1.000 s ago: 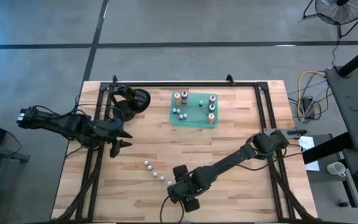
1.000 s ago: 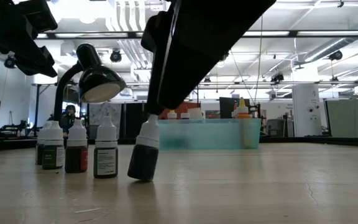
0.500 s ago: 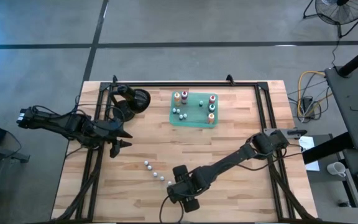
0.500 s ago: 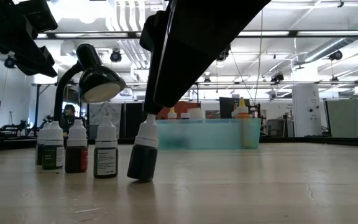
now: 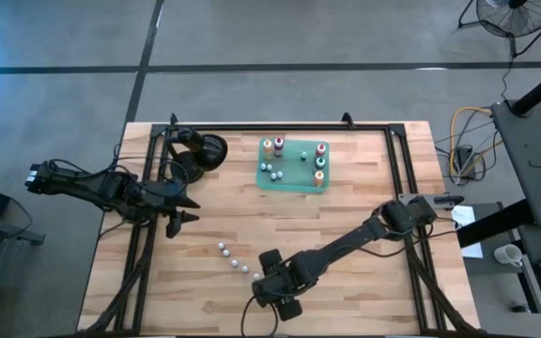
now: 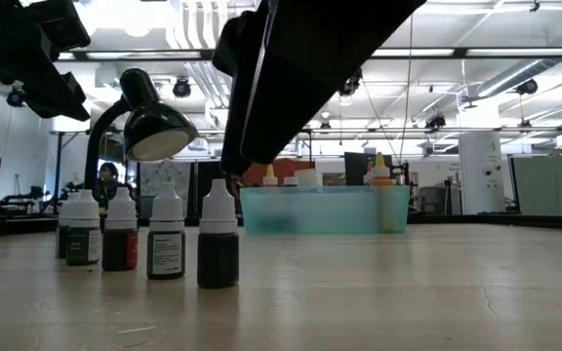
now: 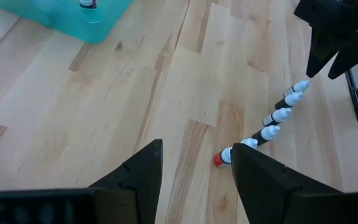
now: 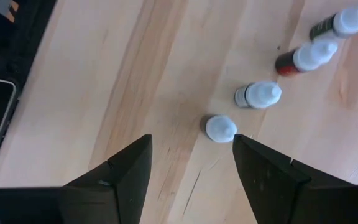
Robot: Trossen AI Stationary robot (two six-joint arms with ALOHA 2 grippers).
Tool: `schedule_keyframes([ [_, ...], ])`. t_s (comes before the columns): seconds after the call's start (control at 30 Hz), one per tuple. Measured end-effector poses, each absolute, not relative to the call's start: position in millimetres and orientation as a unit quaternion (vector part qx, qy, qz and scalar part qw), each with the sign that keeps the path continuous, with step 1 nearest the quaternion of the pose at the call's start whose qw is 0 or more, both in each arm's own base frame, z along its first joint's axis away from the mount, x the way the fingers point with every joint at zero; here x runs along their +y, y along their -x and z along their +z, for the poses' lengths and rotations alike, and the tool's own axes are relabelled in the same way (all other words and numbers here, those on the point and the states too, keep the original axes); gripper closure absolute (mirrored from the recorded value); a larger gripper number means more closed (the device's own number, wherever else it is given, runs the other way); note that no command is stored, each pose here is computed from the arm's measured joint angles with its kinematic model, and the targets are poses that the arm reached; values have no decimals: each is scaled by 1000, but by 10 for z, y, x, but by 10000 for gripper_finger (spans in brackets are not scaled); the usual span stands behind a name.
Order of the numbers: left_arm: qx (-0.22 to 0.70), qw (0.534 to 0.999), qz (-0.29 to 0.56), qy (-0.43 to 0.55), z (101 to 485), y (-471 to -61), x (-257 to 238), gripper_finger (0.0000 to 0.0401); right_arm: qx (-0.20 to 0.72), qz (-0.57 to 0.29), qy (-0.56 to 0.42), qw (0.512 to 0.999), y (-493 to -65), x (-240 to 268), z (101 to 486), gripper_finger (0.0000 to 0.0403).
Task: Pick & Place food coloring
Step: Put the small blue food coloring bottle into the green bin
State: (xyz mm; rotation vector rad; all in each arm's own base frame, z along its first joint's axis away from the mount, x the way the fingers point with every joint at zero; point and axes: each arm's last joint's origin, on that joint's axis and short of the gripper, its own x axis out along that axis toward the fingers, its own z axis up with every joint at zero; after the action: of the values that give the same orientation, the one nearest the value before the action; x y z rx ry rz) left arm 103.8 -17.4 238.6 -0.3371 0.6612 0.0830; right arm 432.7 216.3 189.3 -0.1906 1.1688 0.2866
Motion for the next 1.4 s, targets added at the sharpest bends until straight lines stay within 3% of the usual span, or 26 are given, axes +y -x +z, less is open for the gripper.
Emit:
schedule_keyframes([
  [0.73,324,931,37,166,2386,-1037,-176,238,529,108,92,837,-4418,2124,1762,186],
  [1.1,324,930,36,166,2386,-1038,-177,238,545,64,32,835,-4398,2092,1676,187],
  [1.4,324,931,37,166,2386,-1037,-176,238,545,49,7,837,-4421,2058,1684,234],
])
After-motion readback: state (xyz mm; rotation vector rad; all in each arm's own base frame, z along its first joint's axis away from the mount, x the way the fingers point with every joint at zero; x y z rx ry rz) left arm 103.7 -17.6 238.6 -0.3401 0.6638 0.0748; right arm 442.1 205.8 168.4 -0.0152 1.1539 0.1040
